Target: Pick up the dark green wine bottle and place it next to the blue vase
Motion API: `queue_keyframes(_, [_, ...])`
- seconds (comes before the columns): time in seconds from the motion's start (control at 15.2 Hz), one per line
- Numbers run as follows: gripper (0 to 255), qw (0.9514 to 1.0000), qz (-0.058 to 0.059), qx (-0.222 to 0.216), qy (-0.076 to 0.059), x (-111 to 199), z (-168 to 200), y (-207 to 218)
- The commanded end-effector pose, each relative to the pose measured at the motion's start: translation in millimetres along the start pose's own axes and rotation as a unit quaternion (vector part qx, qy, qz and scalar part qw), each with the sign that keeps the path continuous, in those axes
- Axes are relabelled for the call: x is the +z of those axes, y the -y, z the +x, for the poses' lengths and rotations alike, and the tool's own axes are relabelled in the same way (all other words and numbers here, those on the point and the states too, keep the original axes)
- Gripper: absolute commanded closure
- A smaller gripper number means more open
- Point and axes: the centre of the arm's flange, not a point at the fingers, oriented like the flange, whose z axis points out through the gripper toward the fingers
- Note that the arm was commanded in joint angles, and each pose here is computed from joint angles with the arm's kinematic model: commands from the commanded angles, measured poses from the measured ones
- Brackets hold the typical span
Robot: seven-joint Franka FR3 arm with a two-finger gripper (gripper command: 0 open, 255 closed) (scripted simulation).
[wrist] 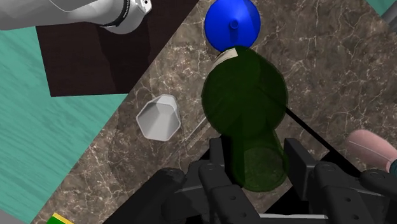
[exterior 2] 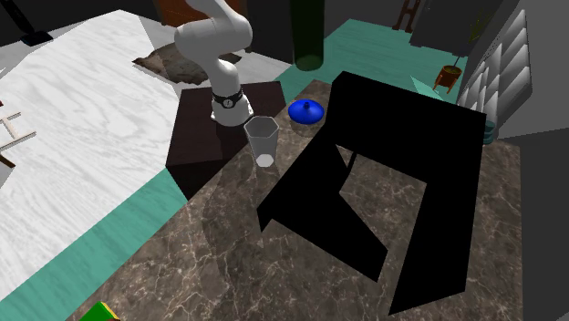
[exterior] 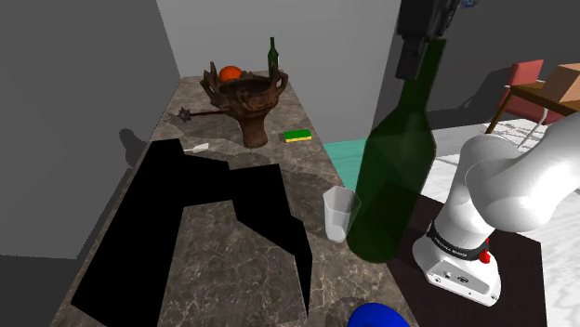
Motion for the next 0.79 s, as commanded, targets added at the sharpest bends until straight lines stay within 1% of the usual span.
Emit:
queue_keyframes(0.0, [255,1.0,0.0,0.0,0.0,11,0,0])
queue_keyframes(0.73, [255,1.0,0.0,0.0,0.0,69,1,-3])
